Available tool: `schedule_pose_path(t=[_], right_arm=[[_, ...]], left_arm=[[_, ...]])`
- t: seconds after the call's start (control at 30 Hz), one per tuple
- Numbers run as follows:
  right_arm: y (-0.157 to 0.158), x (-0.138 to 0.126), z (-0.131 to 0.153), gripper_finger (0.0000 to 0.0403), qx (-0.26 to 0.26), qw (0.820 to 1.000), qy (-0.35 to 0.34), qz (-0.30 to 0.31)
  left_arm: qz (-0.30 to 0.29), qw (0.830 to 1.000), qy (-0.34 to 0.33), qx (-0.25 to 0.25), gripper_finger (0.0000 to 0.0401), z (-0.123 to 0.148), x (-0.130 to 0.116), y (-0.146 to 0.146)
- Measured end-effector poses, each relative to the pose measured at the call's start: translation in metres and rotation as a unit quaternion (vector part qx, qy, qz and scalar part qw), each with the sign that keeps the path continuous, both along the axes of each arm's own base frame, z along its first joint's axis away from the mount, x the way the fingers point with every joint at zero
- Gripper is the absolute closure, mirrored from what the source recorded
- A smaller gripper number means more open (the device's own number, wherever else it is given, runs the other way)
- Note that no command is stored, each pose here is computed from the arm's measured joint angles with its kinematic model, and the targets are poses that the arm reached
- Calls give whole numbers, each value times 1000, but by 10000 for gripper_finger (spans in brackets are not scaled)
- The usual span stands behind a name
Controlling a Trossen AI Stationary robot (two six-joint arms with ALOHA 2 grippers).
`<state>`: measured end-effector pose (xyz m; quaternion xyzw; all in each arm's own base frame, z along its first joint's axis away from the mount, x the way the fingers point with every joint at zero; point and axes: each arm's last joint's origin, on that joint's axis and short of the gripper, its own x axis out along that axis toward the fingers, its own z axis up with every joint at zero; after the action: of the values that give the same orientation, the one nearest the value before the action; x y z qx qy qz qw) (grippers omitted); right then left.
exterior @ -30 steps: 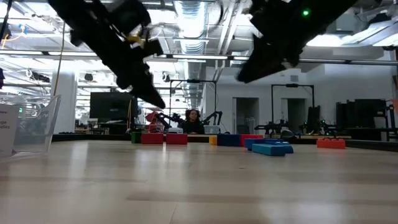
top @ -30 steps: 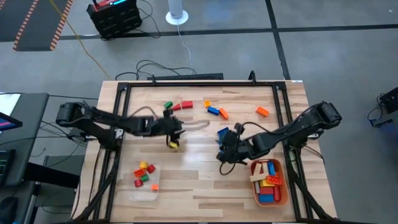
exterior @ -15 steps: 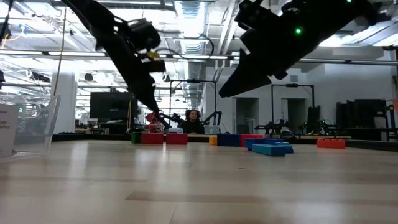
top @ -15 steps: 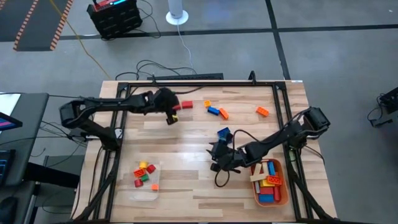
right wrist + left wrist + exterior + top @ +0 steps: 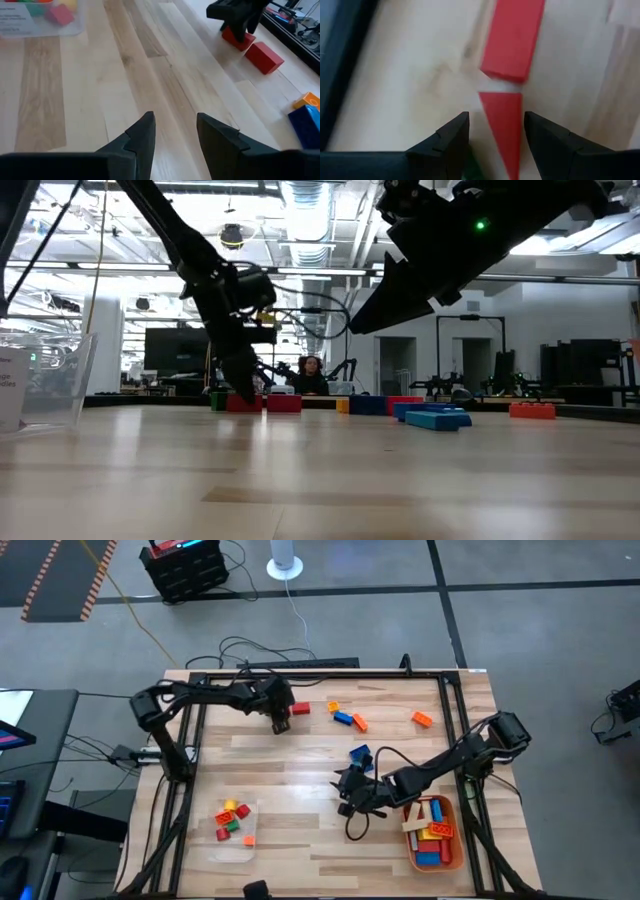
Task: Sort blocks by size
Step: Put the large red block into the orange bin
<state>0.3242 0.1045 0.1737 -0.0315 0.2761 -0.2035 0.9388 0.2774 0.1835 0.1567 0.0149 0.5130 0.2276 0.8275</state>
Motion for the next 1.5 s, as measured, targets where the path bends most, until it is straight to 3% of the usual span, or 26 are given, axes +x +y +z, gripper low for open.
schedule_pose_path(t=[0.1,0.23,0.5,0.73,0.87,1.03,1.3,1.5], right_arm=[[0,0,0,228,0,1000,0,0],[0,0,0,228,0,1000,0,0],[-1,0,0,228,-1,1000,1,-1],[-1,0,0,228,-16,1000,10,8],[0,2,2,228,-49,998,14,33],[0,11,16,228,-78,994,-42,57],[-1,22,34,221,-111,990,-52,69],[-1,27,43,177,-117,990,-46,70]], left_arm=[[-4,1000,4,-31,217,-9,-1,2],[-14,999,10,-31,233,-11,-1,1],[-38,999,16,-26,353,-11,4,-7],[-82,996,20,-19,353,22,4,-29],[-125,992,-15,-4,353,53,4,-57],[-209,975,-77,13,353,79,13,-102],[-312,940,-138,25,350,92,28,-169],[-319,935,-150,39,349,94,30,-191]])
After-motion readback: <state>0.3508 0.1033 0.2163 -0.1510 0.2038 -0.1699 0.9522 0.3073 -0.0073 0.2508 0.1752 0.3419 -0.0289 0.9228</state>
